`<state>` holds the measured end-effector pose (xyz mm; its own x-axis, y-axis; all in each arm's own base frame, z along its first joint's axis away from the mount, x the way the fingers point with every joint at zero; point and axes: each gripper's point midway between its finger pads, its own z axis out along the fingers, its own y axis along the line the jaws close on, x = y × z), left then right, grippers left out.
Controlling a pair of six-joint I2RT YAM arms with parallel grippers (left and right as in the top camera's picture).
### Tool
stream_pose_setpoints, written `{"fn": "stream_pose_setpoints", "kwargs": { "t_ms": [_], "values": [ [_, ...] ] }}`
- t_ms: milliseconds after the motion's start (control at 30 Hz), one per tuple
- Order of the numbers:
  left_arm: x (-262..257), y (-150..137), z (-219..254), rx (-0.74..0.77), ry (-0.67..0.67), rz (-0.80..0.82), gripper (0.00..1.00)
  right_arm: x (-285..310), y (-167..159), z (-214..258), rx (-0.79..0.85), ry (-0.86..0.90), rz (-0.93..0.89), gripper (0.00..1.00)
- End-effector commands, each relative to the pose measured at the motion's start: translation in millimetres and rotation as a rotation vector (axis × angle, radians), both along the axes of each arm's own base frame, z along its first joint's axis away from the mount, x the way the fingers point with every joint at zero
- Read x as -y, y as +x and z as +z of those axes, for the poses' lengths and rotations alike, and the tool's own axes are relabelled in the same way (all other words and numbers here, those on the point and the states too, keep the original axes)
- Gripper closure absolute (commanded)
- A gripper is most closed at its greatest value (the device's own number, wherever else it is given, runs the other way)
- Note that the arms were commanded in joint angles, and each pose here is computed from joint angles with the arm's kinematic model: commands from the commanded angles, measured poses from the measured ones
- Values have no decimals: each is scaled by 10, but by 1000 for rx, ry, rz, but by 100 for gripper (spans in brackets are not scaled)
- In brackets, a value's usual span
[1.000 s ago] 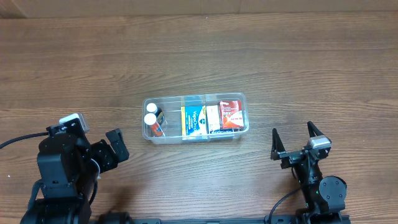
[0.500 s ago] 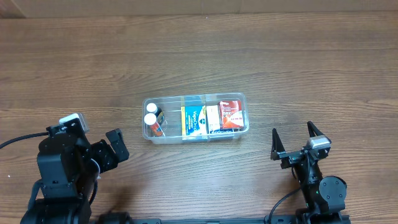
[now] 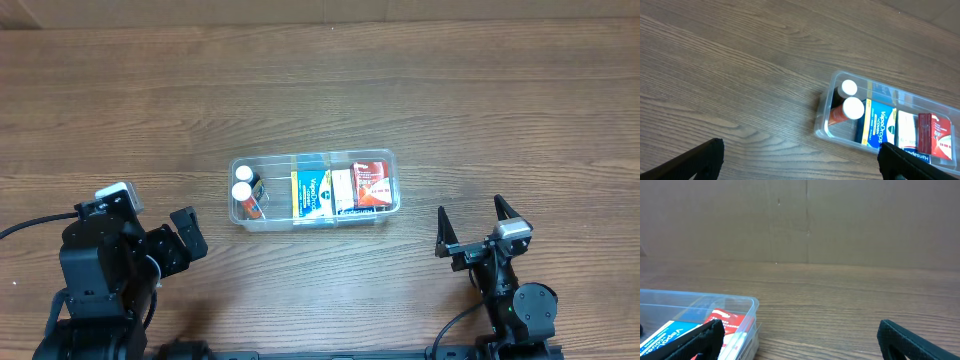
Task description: Pack container
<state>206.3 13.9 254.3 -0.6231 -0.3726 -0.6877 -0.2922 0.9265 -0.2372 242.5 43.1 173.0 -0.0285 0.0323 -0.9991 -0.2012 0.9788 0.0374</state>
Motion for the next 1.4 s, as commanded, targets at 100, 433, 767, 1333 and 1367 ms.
{"fn": "stream_pose_setpoints", "kwargs": {
  "t_ms": [100, 433, 767, 1333, 1367],
  "values": [
    [-32, -116, -111, -33, 56, -22, 0, -15, -2, -15, 6, -7, 7, 0],
    [-179, -163, -741, 171, 127, 50, 0, -15, -3, -16, 6, -7, 7, 0],
    [-227, 280, -575, 655, 271, 37, 0, -15, -2, -15, 6, -7, 7, 0],
    [-33, 393, -976, 640, 448, -171, 0, -15, -2, -15, 6, -7, 7, 0],
    [-32, 393, -978, 639, 448, -172, 0, -15, -2, -15, 6, -7, 7, 0]
  ]
}}
